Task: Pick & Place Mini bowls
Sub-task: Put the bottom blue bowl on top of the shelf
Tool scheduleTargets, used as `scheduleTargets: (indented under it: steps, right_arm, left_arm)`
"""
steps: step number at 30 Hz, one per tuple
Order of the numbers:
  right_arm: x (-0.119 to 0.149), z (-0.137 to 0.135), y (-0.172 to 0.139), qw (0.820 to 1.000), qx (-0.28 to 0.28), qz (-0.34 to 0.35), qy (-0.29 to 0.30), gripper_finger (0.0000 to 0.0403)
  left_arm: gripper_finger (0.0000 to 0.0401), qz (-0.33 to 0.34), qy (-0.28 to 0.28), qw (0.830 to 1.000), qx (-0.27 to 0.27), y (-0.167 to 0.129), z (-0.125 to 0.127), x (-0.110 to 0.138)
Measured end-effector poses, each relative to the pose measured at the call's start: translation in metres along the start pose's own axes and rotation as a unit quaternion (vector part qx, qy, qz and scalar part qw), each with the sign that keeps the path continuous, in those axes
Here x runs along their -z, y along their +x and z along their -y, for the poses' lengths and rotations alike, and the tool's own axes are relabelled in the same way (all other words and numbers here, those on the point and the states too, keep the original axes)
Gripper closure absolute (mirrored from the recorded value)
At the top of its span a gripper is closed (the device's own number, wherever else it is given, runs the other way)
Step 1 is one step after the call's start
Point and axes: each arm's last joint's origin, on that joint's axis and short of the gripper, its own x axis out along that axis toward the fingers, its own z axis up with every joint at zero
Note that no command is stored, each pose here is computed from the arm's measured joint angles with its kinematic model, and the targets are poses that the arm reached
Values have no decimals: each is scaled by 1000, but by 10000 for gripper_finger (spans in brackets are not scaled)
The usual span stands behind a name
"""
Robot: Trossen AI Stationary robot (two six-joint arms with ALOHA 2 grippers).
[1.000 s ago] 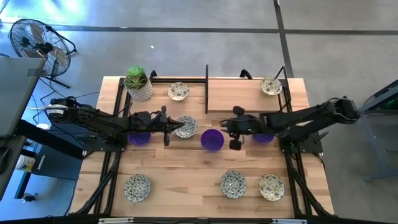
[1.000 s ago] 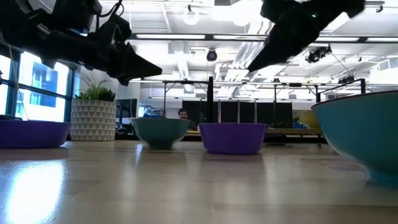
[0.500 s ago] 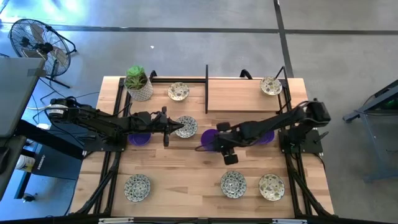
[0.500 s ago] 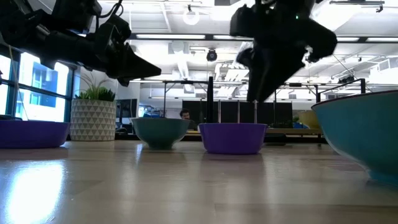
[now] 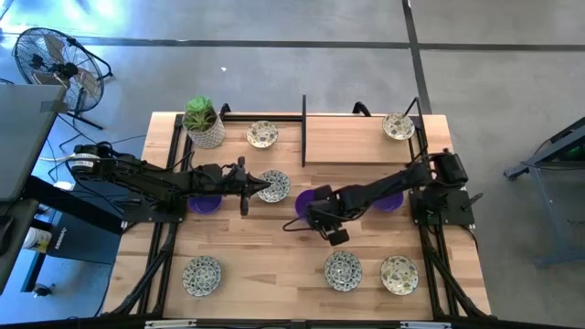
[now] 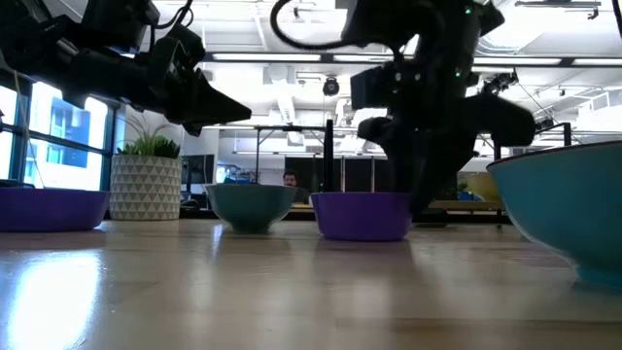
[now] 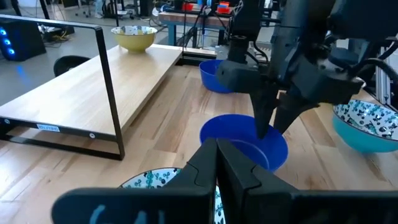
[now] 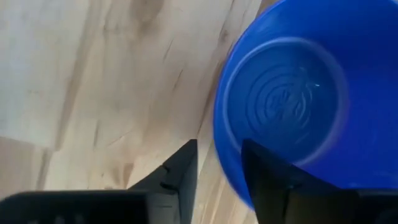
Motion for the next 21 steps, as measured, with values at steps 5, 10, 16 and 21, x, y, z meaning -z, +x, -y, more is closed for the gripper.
scheduleTargets:
  steps: [5,10,16,21]
  right_arm:
    - [-2,0,2,1000,3,9,-4,367]
    - [-3,1,-8,1000,2,24,1,392]
    - [7,8,-51,997,-6,43,56,399]
    - [30,29,-98,990,23,57,128,398]
  left_arm:
    - [401,-5,0,1000,-1,0,0,1]
    - [401,-8,1,1000,-1,0,0,2]
    - [401,-9,1,1000,-1,0,0,2]
    - [401,-9,0,1000,-1,0,0,2]
